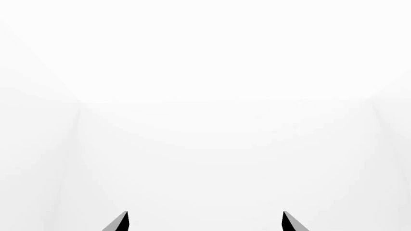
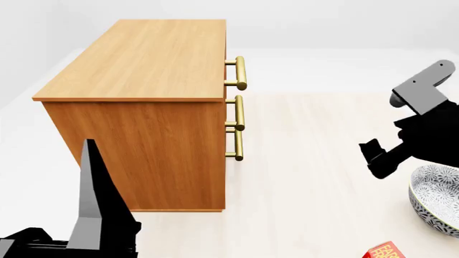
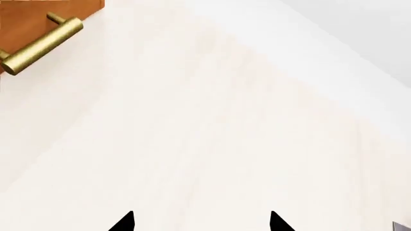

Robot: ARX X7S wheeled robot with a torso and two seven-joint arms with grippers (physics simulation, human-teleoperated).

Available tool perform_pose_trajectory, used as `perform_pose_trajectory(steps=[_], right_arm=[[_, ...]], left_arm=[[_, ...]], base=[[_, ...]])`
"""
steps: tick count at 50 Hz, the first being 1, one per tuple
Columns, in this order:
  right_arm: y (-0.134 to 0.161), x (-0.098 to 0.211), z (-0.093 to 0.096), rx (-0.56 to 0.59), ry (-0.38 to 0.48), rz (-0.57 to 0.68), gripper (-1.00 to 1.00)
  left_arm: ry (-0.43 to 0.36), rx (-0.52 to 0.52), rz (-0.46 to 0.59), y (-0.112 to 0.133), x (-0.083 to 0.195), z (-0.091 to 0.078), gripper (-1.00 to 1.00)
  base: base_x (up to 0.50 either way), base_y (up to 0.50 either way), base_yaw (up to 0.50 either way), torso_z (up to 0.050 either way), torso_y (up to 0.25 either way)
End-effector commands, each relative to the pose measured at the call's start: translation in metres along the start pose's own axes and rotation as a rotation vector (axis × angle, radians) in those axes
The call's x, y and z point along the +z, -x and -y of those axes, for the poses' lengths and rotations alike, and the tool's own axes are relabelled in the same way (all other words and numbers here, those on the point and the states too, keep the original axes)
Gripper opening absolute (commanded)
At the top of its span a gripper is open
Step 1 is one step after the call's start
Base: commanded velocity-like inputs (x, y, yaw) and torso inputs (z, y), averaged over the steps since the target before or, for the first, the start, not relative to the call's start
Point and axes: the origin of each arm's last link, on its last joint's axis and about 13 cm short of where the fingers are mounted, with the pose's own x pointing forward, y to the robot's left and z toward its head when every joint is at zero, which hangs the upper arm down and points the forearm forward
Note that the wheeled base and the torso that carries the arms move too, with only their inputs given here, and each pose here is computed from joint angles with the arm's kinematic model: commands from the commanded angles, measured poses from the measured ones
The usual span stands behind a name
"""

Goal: Close the top drawer of the cabinet and put the bowl on top of it.

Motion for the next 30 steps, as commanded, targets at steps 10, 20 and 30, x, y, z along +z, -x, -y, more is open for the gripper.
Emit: perform_pose_trajectory(steps=[10,20,30], right_arm=[[0.025,-0.035,0.012,0.013,-0.04,-0.184,1.0],[0.033,-0.049,0.017,-0.002,-0.11,-0.214,1.0],[0.039,-0.058,0.021,-0.036,-0.164,-0.228,1.0]], left_arm=[[-0.028,0.005,0.002,0.0,-0.004,-0.002,1.0],[-0.029,0.005,0.002,-0.001,-0.002,-0.002,1.0],[-0.029,0.008,0.003,-0.001,-0.003,-0.003,1.0]], base=[[0.0,0.0,0.0,0.0,0.0],[0.0,0.0,0.0,0.0,0.0],[0.0,0.0,0.0,0.0,0.0]])
